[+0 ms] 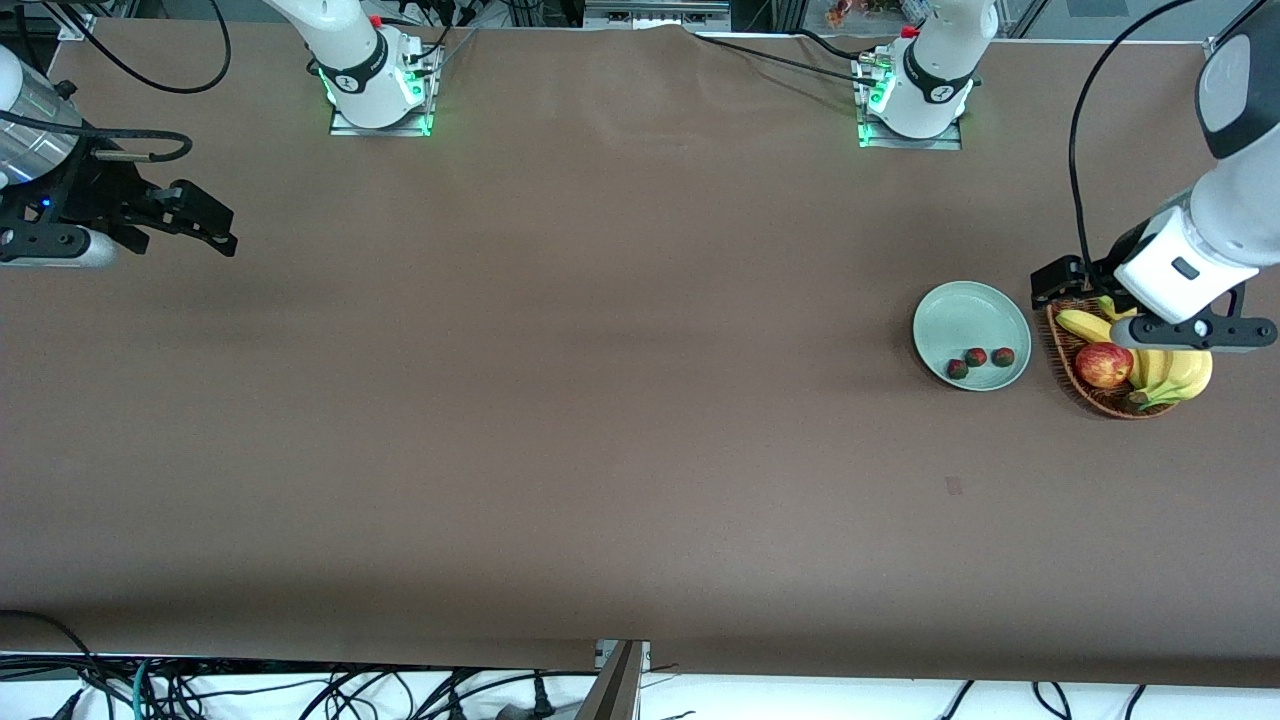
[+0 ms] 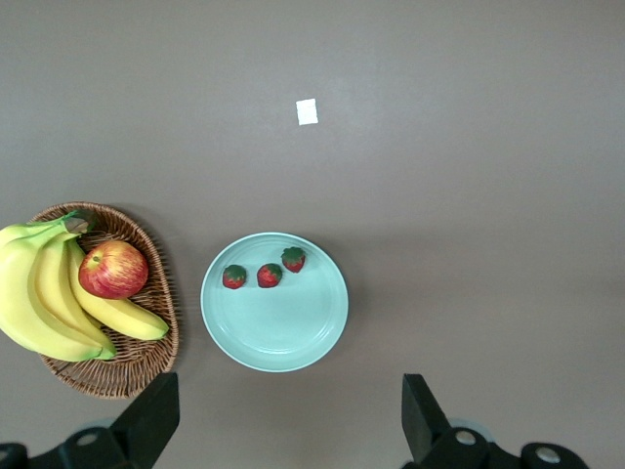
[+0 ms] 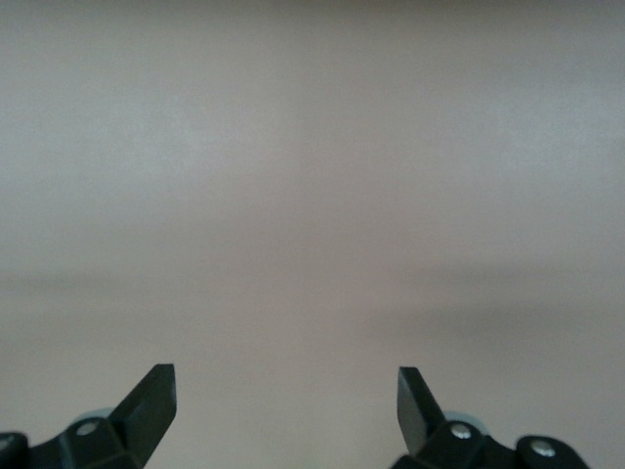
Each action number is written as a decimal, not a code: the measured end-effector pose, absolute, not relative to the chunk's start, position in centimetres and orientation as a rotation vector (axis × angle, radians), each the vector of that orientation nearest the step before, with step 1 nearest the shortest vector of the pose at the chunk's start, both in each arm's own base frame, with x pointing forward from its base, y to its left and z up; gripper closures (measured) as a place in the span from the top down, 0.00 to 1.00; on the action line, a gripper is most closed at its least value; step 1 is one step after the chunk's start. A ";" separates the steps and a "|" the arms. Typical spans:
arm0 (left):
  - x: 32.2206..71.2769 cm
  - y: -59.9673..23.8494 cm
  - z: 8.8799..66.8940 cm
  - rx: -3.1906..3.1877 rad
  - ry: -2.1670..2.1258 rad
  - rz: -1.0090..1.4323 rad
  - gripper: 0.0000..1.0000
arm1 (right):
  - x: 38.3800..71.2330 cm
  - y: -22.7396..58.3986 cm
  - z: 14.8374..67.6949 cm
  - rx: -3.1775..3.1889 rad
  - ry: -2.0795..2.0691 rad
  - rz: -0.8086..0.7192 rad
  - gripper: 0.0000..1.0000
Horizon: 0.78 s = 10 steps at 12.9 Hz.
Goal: Collect all strawberries into plate
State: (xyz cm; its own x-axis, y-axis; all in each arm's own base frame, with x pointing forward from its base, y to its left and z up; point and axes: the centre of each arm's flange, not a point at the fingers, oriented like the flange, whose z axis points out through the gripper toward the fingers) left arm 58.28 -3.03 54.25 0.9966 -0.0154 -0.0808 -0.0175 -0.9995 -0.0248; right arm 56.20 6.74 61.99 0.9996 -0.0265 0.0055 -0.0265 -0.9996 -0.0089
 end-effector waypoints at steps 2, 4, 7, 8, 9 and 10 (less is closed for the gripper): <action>57.8 -3.9 55.1 -3.103 0.033 0.113 1.00 | 56.2 6.7 62.0 -3.133 0.041 -0.009 1.00; 57.5 -4.0 55.6 -3.113 0.020 0.103 1.00 | 56.2 6.7 62.0 -3.133 0.041 -0.009 1.00; 56.9 -3.6 56.7 -3.114 0.002 0.106 1.00 | 56.2 6.7 62.0 -3.132 0.042 -0.009 1.00; 56.5 -3.5 57.0 -3.111 -0.001 0.131 1.00 | 56.2 6.7 62.0 -3.133 0.041 -0.009 1.00; 56.2 -3.4 57.3 -3.118 -0.006 0.156 1.00 | 56.2 6.7 62.0 -3.133 0.041 -0.009 1.00; 56.0 -3.4 57.5 -3.140 -0.017 0.171 1.00 | 56.2 6.7 62.0 -3.133 0.041 -0.009 1.00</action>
